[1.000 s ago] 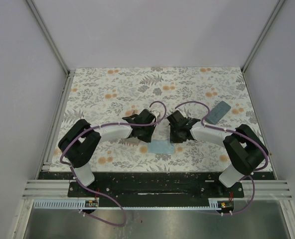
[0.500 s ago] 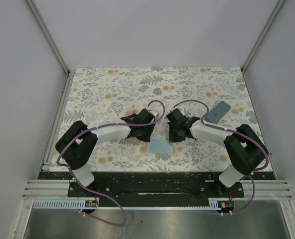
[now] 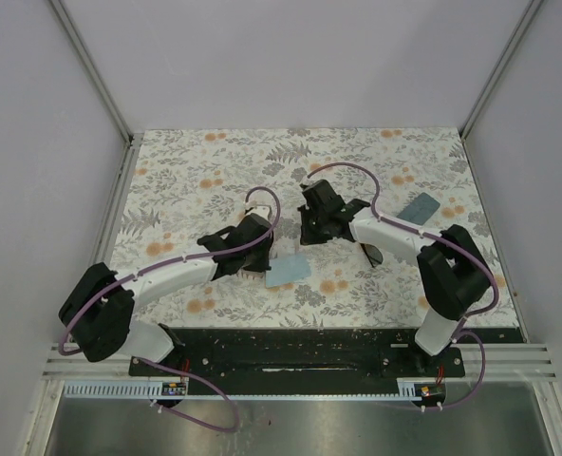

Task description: Organize the sunglasses

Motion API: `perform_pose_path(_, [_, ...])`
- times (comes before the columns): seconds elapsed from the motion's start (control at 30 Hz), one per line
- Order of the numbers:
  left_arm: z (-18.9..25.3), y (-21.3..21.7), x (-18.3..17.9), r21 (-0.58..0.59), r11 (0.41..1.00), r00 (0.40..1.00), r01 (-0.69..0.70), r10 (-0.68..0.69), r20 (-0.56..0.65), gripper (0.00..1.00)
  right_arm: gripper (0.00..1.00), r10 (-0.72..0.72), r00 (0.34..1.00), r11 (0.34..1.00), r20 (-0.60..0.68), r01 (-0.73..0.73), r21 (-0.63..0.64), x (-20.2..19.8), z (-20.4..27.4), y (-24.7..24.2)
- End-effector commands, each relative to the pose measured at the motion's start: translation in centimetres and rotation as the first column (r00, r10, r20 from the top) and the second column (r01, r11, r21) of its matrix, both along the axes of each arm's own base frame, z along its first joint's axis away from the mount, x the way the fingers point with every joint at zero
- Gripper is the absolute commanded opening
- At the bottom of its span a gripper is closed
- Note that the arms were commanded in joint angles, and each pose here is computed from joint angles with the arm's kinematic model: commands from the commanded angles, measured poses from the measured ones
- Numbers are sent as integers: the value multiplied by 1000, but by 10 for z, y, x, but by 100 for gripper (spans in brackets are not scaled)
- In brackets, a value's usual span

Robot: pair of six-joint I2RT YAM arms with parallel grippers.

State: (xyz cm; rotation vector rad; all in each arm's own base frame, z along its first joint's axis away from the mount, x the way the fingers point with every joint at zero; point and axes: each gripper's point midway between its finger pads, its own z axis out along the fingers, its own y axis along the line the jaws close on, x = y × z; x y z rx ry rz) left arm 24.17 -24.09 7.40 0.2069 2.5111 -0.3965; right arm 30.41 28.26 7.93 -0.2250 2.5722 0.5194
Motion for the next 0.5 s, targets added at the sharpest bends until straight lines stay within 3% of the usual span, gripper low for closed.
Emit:
perform_pose_path(0.0, [8,15,4,-19,992,991,-127,128,41,0,0,70,997,997,33,-71,22,20,9,21])
perform_pose_path(0.07, [6,18,3,-13,991,990,-137,137,39,0,4,77,997,997,6,-77,13,23,2,25])
perform_pose_path(0.17, [3,21,3,3,990,989,-140,140,39,0,32,83,996,996,-23,-83,15,21,-5,27])
perform_pose_path(0.2, [2,21,3,6,990,990,-139,139,37,0,35,78,996,997,-33,-78,7,19,-10,26])
perform_pose_path(0.47, [-4,23,2,26,990,990,-138,137,31,0,39,72,994,993,-80,-80,-92,6,-43,12])
